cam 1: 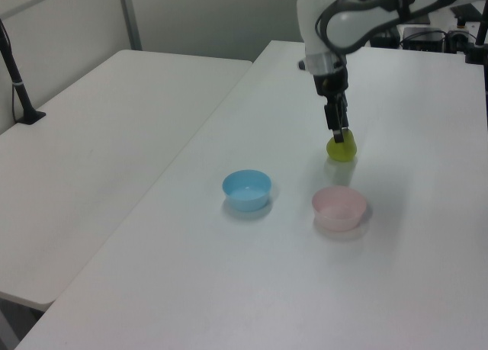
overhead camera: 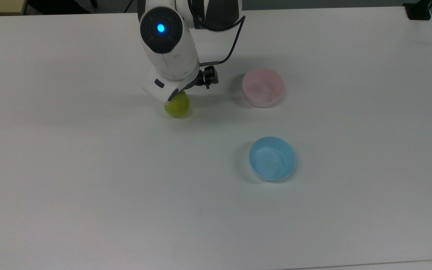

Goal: Place the pear in the bowl
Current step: 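Lower the gripper around the pear and close it, then lift the pear and carry it over the pink bowl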

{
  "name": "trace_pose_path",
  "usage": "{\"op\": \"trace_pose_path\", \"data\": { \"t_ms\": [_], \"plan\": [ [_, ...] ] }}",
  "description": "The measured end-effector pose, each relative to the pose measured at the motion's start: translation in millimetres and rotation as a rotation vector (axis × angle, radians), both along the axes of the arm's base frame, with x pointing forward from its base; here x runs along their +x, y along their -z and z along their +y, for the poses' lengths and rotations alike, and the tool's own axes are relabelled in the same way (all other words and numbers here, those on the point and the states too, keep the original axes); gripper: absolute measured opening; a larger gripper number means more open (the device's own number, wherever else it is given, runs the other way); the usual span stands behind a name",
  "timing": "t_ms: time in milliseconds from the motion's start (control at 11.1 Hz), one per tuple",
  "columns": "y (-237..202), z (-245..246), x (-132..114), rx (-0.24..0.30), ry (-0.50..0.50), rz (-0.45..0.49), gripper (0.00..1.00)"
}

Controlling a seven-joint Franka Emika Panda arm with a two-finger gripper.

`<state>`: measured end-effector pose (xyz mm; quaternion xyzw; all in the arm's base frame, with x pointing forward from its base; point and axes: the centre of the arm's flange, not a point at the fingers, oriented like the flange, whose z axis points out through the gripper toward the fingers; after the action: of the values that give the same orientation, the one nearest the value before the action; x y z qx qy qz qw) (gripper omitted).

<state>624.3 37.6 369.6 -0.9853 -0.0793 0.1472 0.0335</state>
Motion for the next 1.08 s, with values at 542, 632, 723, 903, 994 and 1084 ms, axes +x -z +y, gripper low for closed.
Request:
{"op": "trace_pose_path", "data": {
  "t_ms": [542, 632, 723, 903, 994, 1084],
  "plan": [
    [56.0, -8.0, -2.6, -0.07, -0.028, 0.064, 0.95],
    [58.7, -8.2, -2.3, -0.073, -0.029, 0.067, 0.92],
    [59.0, -8.2, -2.3, -0.074, -0.029, 0.067, 0.85],
    [55.6, -9.0, -1.9, -0.074, -0.028, 0.062, 0.67],
    [51.7, -9.5, -2.2, -0.073, -0.027, 0.06, 0.67],
    [42.2, -9.5, -3.8, -0.071, -0.026, 0.06, 0.67]
  ]
}}
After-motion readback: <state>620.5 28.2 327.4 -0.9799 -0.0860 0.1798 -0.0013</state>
